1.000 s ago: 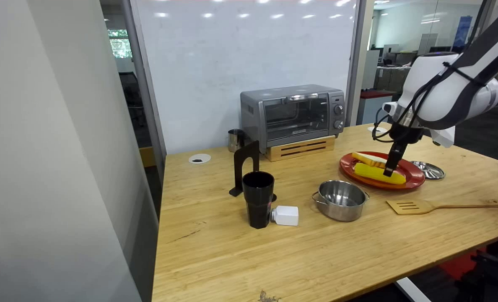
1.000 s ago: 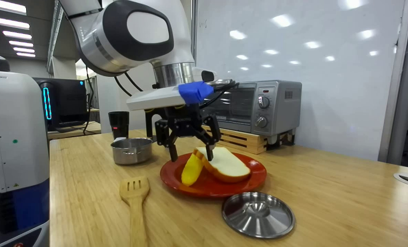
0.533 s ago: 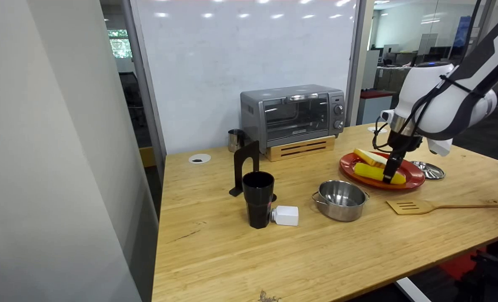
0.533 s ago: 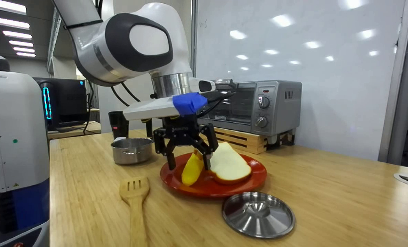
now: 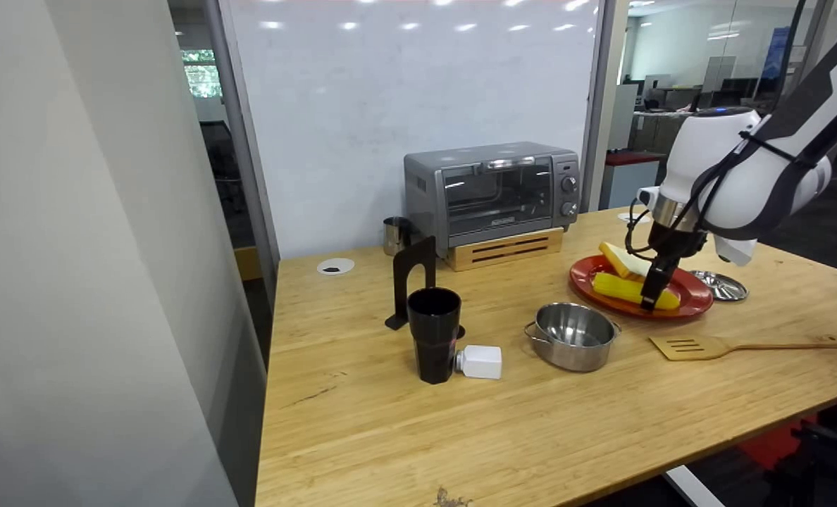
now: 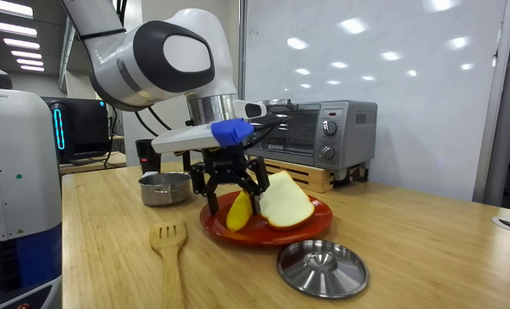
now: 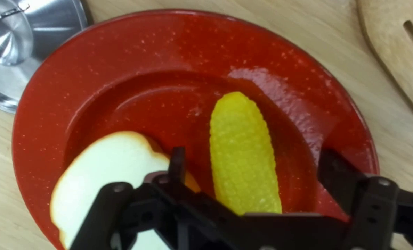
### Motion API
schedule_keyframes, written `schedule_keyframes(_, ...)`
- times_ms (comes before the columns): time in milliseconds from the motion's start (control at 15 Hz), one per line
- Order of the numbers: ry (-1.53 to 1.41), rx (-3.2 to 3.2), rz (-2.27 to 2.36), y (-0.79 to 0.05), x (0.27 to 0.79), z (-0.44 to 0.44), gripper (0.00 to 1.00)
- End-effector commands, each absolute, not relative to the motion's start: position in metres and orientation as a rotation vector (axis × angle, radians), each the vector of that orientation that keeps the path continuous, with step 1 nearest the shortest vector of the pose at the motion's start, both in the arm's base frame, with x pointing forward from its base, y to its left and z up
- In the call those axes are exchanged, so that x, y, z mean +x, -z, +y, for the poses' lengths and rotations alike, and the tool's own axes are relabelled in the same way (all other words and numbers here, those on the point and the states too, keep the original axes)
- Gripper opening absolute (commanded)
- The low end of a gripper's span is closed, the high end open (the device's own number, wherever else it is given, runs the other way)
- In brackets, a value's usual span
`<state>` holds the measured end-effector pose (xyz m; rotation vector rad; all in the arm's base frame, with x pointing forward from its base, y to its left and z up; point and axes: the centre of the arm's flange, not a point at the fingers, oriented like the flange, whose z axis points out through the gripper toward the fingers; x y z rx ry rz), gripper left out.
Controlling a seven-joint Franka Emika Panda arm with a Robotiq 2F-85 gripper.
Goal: Take the banana toy from the red plate, place it in the pot, and then cover the pot with the lid
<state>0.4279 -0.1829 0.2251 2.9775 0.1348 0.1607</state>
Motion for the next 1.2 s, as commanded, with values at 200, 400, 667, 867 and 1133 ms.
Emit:
schedule_keyframes(200,-0.163,2.965,0.134,-0.215,0.429,-0.176,0.49)
schedule_keyframes(400,-0.165,2.964,0.131,-0.215,0.429,-0.176,0.27)
schedule_keyframes(667,-0.165,2.963,0.127,-0.216,0.427,-0.178,0.18)
schedule_keyframes(867,-0.176,2.967,0.135,-0.236,0.426,-0.17,0.18)
schedule_keyframes(1133,-0.201,2.976,0.198,-0.278,0.42,-0.145,0.18)
